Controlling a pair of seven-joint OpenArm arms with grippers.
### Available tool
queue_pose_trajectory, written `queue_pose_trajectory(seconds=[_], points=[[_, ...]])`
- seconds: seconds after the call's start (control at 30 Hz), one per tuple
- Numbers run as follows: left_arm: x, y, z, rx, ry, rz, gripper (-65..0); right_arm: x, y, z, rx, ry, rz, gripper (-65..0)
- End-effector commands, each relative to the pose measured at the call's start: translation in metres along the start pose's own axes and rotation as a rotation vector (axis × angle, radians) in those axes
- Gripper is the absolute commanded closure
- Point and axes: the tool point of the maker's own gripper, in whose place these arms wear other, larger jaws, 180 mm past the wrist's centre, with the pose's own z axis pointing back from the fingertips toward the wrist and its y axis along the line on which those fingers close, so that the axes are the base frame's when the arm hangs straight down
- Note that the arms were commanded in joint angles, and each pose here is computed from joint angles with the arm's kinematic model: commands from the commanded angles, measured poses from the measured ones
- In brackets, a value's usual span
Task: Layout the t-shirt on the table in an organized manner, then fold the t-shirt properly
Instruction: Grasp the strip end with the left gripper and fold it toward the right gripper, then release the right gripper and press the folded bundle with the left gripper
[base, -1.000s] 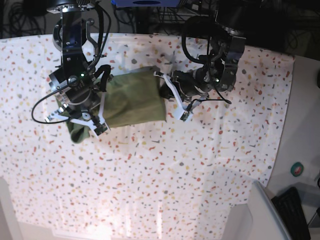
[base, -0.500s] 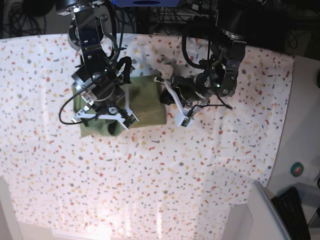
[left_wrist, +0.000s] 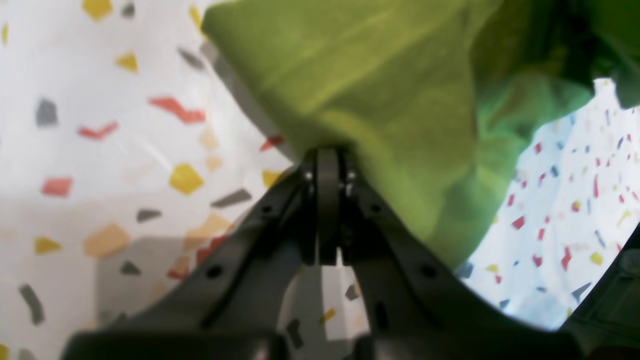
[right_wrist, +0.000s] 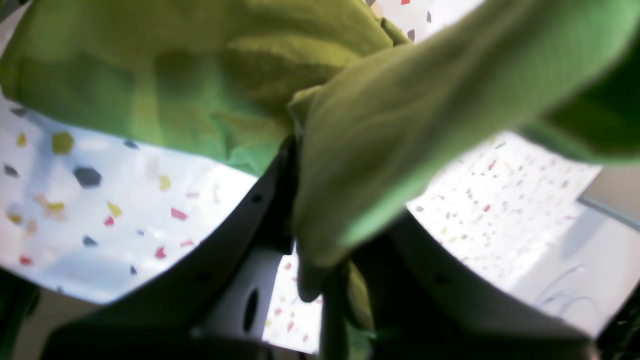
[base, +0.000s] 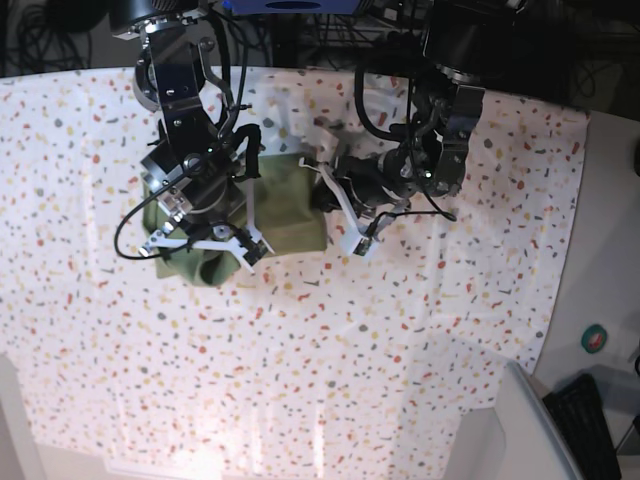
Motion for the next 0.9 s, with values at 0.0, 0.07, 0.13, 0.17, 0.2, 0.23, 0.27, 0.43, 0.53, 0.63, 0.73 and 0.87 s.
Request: queue_pose_trajectory(seconds=[0.0,0.07,0.13,0.17,0.2,0.23,0.27,0.43,0.53,0.63,0.73,0.87], points=[[0.020,-0.001,0.001,-0.007,-0.049,-0.010,0.0,0.020,0.005,0.008,0.003,-0.060,0.012,0.0],[0.017,0.001,-0.001,-0.007,-0.039,-0.006,0.0,0.028,0.014,0.011,0.015,-0.077,0.049,0.0],[0.018,0.002,-0.001,-0.006,-0.040,-0.004,0.0,0.034,0.018,0.012,0.020,-0.090,0.068,0.0],[0.019,0.001,-0.001,-0.008,-0.044,-0.003,0.0,0.037,0.016,0.012,0.015,-0.095,0.070,0.0],[0.020,0.001,0.000,-0.009,-0.048,-0.005,0.0,0.037,0.016,0.010,0.018,-0.089,0.074,0.0],[0.021,0.000,0.000,-0.009,-0.050,-0.005,0.0,0.037,0.016,0.007,0.019,-0.080,0.081,0.0],[0.021,0.001,0.000,-0.007,-0.048,-0.008,0.0,0.038,0.016,0.005,0.019,-0.075,0.085,0.0],[0.022,0.001,0.000,-0.009,-0.052,-0.004,0.0,0.038,0.015,0.000,0.020,-0.065,0.092,0.0],[0.022,0.000,0.000,-0.010,-0.053,-0.003,0.0,0.035,0.018,-0.002,0.027,-0.052,0.098,0.0],[0.022,0.000,0.000,-0.010,-0.054,-0.004,0.0,0.035,0.020,-0.008,0.037,-0.042,0.106,0.0],[0.021,0.000,0.000,-0.010,-0.053,-0.003,0.0,0.036,0.019,-0.015,0.042,-0.026,0.117,0.0],[0.020,0.000,0.001,-0.009,-0.051,0.000,0.0,0.040,0.016,-0.016,0.037,-0.027,0.122,0.0]])
